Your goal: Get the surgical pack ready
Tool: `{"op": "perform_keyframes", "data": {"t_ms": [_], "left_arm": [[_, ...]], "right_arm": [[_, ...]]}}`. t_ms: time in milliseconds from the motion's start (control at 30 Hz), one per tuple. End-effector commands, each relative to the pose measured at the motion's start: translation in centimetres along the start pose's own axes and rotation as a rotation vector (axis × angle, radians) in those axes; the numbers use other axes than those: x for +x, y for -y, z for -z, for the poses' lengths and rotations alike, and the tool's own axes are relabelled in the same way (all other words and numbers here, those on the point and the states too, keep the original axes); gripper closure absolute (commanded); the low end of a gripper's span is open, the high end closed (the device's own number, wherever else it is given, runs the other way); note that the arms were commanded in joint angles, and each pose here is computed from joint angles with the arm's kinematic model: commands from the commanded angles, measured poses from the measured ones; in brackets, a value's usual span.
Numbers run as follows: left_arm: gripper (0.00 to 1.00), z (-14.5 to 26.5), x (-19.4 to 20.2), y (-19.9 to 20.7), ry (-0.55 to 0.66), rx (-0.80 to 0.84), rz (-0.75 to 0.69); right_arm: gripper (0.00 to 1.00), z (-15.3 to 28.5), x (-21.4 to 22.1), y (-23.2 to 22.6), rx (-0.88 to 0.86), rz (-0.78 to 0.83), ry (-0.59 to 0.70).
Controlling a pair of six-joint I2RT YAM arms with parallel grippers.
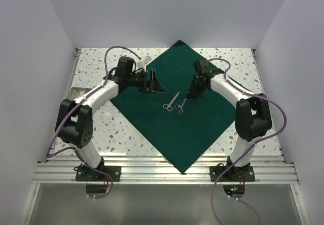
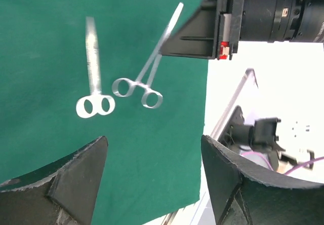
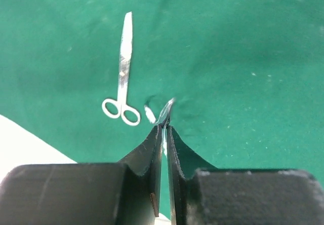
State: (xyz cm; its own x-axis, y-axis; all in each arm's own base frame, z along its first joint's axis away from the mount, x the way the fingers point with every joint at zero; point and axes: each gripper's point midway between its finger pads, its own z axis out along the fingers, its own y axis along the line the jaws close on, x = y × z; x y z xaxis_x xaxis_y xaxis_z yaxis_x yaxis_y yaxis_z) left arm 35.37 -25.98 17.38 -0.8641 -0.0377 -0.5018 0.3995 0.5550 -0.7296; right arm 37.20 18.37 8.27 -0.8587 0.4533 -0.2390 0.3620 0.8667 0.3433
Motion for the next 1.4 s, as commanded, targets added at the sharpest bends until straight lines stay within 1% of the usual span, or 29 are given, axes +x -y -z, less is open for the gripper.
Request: {"op": "perform_keyframes", "data": {"t_ms": [0,67,167,267,300,367,433,467,533,567,600,667,733,767,800,967,1067,1367], "left_arm": [[0.21,-2.2,-0.3,2.8,0.005,0.123,-0.086],[0.21,-3.1,0.0,3.5,-0.012,0.133,-0.115],[0.21,-4.0,0.0,3.2,-0.004,0.103,-0.112],[0.22,-3.6,-0.2,3.2,0.026,0.077,-0.116],[0.22,-3.3,-0.3,3.2,0.036,0.067,-0.120],[0.22,-3.0,-0.5,2.7,0.037,0.022,-0.138],[0.22,-2.5,-0.4,2.0,0.035,-0.038,-0.134],[0.22,-2.2,-0.6,1.5,0.042,-0.079,-0.137],[0.22,-1.8,-1.0,1.3,0.052,-0.112,-0.154],[0.22,-1.5,-1.0,0.9,0.052,-0.142,-0.153],[0.22,-1.5,-1.1,0.8,0.052,-0.154,-0.155],[0.22,-1.3,-1.4,0.6,0.050,-0.172,-0.161],[0.22,-1.3,-1.6,0.5,0.052,-0.181,-0.163],[0.22,-1.4,-1.6,0.4,0.047,-0.179,-0.159],[0.22,-1.4,-1.6,0.4,0.044,-0.174,-0.154],[0.22,-1.7,-1.5,0.1,0.034,-0.164,-0.144],[0.22,-1.8,-1.5,-0.3,0.028,-0.159,-0.133],[0.22,-1.4,-2.0,-1.2,0.027,-0.138,-0.106]], "right_arm": [[1.00,1.9,-0.2,-2.7,-0.148,0.098,0.043],[1.00,2.4,0.3,-3.2,-0.174,0.119,0.042],[1.00,2.6,0.6,-2.9,-0.166,0.120,0.039],[1.00,2.6,0.6,-2.9,-0.151,0.157,0.044],[1.00,2.7,0.2,-2.9,-0.147,0.155,0.069],[1.00,2.1,0.2,-2.8,-0.131,0.146,0.061],[0.75,1.8,-0.1,-2.6,-0.083,0.109,0.050],[0.62,0.9,0.4,-1.5,-0.012,0.057,0.021],[0.59,0.4,0.0,-1.8,0.018,0.015,0.015],[0.58,-0.6,1.1,-0.2,0.110,-0.015,-0.038],[0.55,-0.6,0.9,-1.0,0.118,-0.078,-0.038],[0.53,-1.4,1.1,-0.8,0.159,-0.118,-0.046],[0.49,-2.3,1.4,-0.6,0.204,-0.154,-0.047],[0.45,-2.3,1.7,0.0,0.243,-0.157,-0.052],[0.38,-2.7,1.7,0.1,0.264,-0.166,-0.047],[0.38,-3.2,1.9,1.0,0.301,-0.192,-0.034],[0.39,-4.3,2.1,1.7,0.346,-0.192,-0.043],[0.43,-6.3,1.8,2.2,0.402,-0.176,-0.057]]}}
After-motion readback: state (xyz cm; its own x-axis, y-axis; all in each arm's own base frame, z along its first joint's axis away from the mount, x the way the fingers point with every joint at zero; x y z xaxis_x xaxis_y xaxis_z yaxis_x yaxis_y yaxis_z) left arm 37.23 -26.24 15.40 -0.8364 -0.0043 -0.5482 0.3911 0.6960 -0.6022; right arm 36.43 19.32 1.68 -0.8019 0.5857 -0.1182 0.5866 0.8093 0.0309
